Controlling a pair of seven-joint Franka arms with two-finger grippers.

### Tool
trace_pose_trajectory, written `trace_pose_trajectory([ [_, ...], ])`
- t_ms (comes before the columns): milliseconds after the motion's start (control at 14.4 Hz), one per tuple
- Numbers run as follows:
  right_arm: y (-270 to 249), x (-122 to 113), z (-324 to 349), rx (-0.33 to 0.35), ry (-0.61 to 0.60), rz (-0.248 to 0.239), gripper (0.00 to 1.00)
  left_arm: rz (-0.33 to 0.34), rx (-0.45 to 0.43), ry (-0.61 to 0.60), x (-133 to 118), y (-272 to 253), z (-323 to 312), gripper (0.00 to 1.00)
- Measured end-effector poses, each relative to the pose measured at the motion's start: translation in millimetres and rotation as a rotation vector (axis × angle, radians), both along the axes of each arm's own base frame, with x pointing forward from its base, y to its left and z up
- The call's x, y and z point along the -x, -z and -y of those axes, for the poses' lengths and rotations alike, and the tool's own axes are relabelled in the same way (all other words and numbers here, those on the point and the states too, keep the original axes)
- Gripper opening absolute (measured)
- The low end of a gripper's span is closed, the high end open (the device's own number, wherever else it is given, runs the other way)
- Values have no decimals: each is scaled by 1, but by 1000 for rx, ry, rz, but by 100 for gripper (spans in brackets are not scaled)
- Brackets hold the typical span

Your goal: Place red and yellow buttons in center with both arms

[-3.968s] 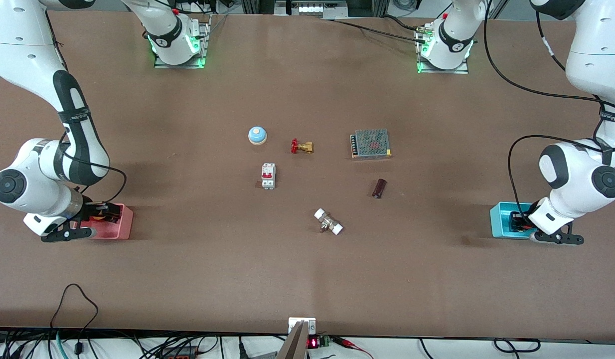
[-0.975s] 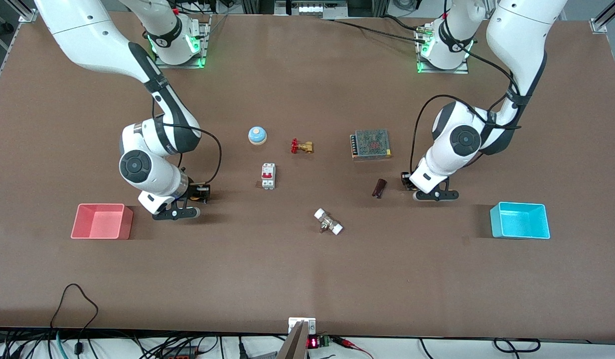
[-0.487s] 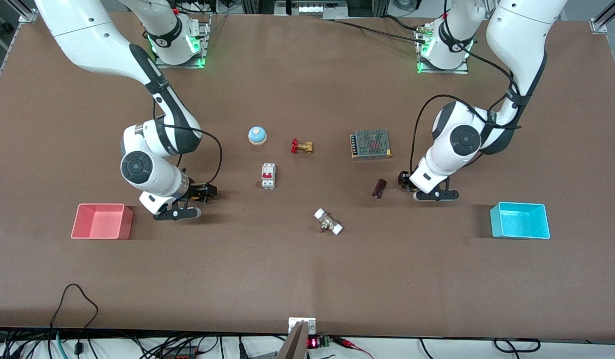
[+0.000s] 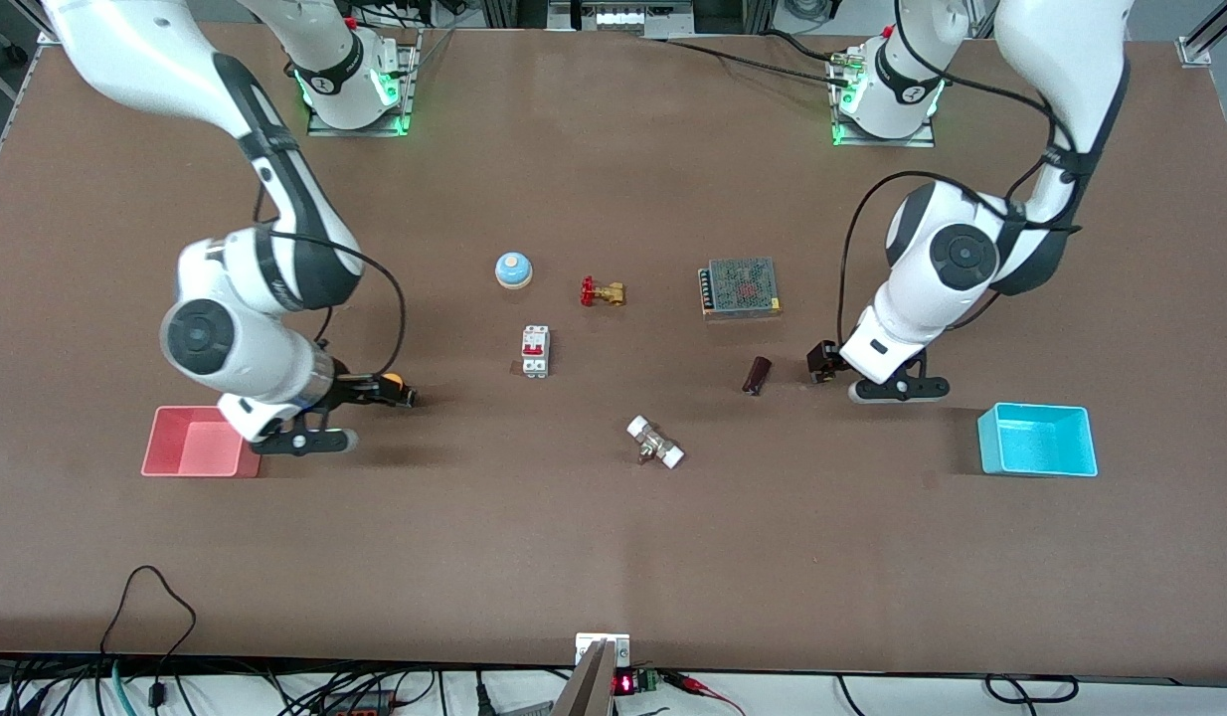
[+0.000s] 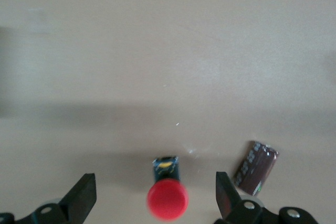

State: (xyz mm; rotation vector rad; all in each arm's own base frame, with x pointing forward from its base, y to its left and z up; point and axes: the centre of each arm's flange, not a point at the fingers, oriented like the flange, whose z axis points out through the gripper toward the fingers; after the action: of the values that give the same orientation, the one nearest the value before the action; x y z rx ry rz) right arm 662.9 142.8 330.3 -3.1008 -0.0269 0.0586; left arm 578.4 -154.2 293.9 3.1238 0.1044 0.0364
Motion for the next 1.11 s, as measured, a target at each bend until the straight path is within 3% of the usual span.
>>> trace_pose_trajectory([
  [278, -62, 6, 43, 32, 17, -13, 100, -101, -53, 26, -30, -96, -8, 100],
  [557, -132, 25, 90, 61, 78, -35, 100, -128, -61, 79, -46, -163, -34, 100],
  [1114, -218, 58, 139, 76, 148, -24, 100, -235, -68, 108, -37, -228, -87, 100],
])
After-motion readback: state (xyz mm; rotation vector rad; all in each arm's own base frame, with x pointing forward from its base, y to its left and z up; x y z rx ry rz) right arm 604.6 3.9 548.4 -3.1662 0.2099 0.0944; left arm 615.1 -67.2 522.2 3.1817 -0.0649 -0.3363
